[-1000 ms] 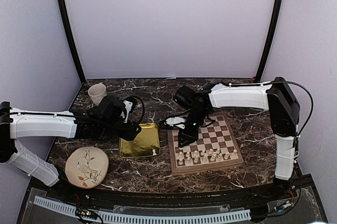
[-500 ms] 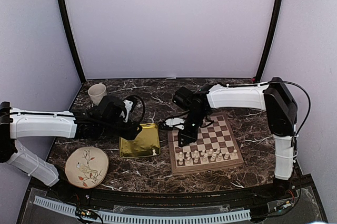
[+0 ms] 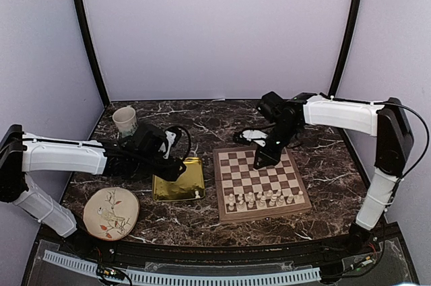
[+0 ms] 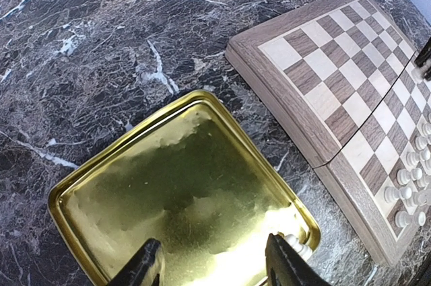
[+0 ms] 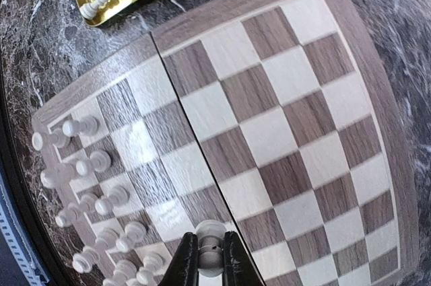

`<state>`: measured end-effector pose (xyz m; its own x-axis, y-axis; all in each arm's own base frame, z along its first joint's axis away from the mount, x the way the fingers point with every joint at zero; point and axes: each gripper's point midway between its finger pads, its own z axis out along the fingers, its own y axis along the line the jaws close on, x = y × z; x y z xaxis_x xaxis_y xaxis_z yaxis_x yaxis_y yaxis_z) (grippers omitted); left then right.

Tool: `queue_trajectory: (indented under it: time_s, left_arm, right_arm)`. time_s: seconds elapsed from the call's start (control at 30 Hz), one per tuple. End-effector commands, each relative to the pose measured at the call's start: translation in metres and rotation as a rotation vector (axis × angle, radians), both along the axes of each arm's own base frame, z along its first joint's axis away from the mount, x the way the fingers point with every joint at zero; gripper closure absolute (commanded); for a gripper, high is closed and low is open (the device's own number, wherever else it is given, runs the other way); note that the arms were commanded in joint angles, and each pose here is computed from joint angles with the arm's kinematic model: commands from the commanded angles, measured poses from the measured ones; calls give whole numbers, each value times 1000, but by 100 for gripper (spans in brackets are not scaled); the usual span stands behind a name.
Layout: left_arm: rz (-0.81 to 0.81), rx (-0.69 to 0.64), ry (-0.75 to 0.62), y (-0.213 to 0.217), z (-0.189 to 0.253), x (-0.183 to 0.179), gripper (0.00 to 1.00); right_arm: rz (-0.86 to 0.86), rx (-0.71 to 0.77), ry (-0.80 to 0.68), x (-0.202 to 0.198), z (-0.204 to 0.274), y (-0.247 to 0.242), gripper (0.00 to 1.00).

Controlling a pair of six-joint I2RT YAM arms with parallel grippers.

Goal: Set up the chess pieces on the board
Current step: Pick up the pawn from the chessboard, then place the pawn at g2.

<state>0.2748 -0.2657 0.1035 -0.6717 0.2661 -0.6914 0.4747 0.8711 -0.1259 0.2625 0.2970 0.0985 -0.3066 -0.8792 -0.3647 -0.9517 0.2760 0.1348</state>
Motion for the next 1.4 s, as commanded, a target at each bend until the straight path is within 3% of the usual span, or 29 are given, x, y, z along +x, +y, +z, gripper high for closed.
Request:
queue_trajectory:
  time_s: [0.0,0.53,1.37]
  left_arm:
    - [-16,-51,-13,-15,14,10,47]
    - [-34,-63,17,-25,8,11,48]
    - [-55,-68,37,-33,0,12,48]
  right_arm:
    - [-46,-2,6,-3,4,-33,90]
    - [10,-88,85,-49,-24,-88,90]
    - [-4,-168,69,-59,-38,-110,90]
